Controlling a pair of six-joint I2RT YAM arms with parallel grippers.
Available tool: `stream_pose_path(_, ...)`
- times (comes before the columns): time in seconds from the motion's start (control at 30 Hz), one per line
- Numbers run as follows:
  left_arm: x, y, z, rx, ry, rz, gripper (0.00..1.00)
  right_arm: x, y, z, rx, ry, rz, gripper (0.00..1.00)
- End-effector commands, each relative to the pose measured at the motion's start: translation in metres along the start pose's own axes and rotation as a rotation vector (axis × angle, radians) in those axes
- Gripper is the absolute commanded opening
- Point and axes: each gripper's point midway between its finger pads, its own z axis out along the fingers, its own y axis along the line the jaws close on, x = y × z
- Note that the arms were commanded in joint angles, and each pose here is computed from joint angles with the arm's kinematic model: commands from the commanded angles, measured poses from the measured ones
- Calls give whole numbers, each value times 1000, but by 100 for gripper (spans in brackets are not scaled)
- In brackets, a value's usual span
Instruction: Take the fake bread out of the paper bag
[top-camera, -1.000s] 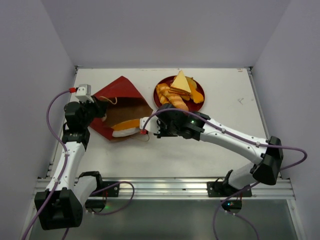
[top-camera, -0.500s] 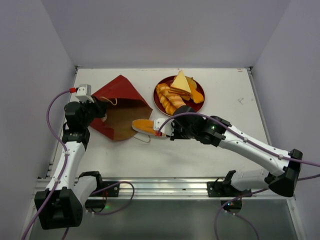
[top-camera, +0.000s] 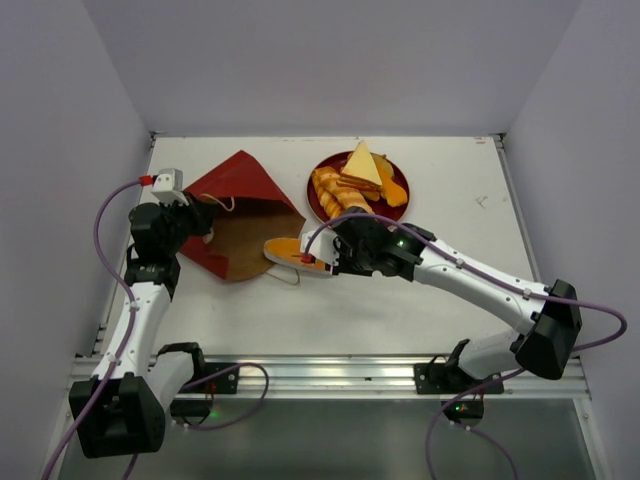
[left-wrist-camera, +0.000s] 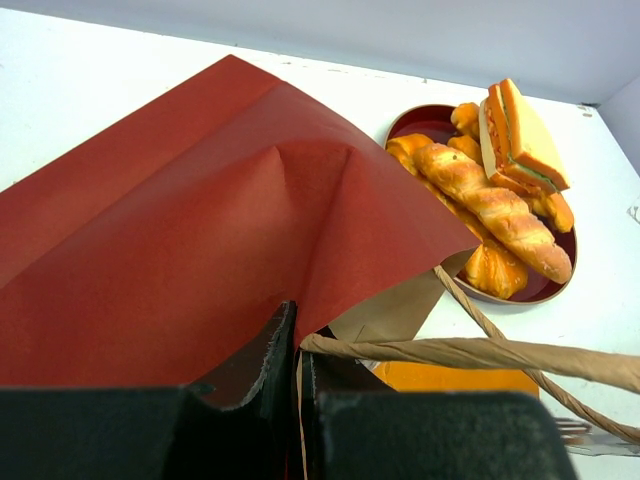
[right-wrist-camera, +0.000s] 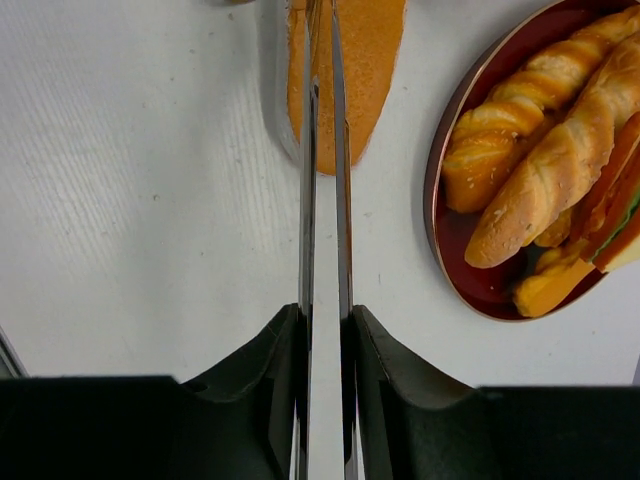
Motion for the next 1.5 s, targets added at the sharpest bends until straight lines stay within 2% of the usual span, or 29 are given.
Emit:
stream_pose_path(0.0,-6,0,0,8,-27,19,9,-7,2,-3,17,-32,40,30)
stream_pose_path(0.1,-5,0,0,9,-23,18,9,-2,4,-2,35,-4,46,42)
stream_pose_path(0.2,-6,-1,0,9,-26,16,9,3,6,4,58,24,48,46)
stream_pose_path(0.53,-5,-1,1,12,-24,16,9,11,-2,23,156,96,39,48)
stream_pose_path(0.7,-6,-1,0,13,-27,19,9,12,-2,28,177,116,21,40)
stream_pose_path(1.07,-6,-3,-1,21,-27,17,9,14,-1,34,179,165,29,6)
stream_pose_path(1.47,-6,-4,-1,24,-28,17,9,-4,-18,0,226,50,59,0)
